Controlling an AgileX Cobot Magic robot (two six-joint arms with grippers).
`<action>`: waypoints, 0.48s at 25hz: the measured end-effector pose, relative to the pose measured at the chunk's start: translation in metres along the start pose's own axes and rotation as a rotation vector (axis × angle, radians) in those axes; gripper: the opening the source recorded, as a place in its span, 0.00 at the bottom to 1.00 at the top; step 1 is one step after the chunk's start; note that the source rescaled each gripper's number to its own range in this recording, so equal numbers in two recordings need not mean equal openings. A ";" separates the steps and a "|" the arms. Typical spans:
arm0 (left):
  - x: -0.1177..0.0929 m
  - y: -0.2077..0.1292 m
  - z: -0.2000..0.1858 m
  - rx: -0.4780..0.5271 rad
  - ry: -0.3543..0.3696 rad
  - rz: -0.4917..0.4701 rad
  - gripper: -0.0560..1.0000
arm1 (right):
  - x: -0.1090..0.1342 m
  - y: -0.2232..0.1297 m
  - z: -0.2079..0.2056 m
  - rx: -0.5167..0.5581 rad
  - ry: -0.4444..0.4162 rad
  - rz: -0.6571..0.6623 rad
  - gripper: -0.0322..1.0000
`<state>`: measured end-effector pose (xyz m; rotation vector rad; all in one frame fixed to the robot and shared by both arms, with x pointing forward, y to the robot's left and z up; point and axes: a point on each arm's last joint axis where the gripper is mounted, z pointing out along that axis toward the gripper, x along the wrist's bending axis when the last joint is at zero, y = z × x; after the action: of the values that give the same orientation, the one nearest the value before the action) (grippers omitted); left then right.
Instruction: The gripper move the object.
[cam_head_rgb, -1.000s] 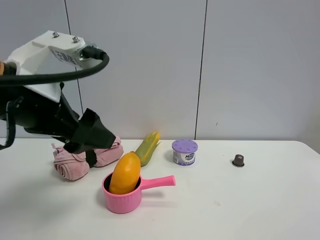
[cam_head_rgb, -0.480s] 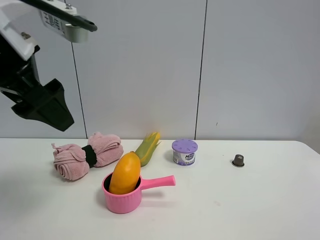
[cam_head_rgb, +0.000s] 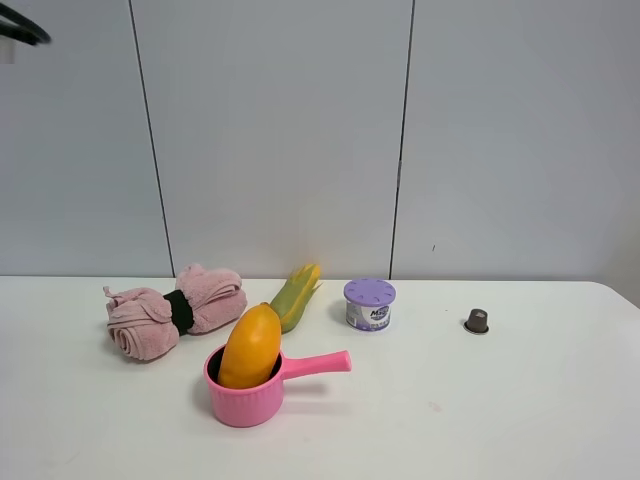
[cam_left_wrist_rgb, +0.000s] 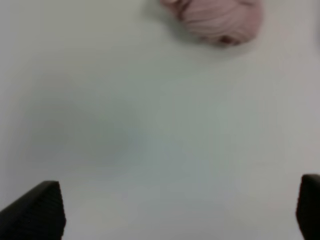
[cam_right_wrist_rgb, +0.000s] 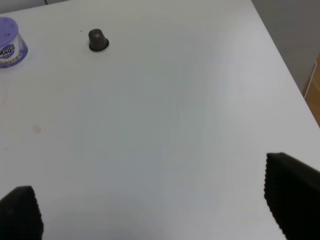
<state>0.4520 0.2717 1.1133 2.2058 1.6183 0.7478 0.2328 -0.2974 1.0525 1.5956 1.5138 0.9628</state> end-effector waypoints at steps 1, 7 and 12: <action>0.007 -0.006 -0.009 -0.005 0.020 -0.030 0.84 | 0.000 0.000 0.000 0.000 0.000 0.000 1.00; 0.031 -0.050 -0.069 -0.041 0.122 -0.188 0.85 | 0.000 0.000 0.000 0.000 0.000 0.000 1.00; 0.028 -0.084 -0.114 -0.161 0.160 -0.275 0.85 | 0.000 0.000 0.000 0.000 0.000 0.000 1.00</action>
<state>0.3272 0.3177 1.1682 1.8052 1.8192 0.9554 0.2328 -0.2974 1.0525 1.5956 1.5138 0.9628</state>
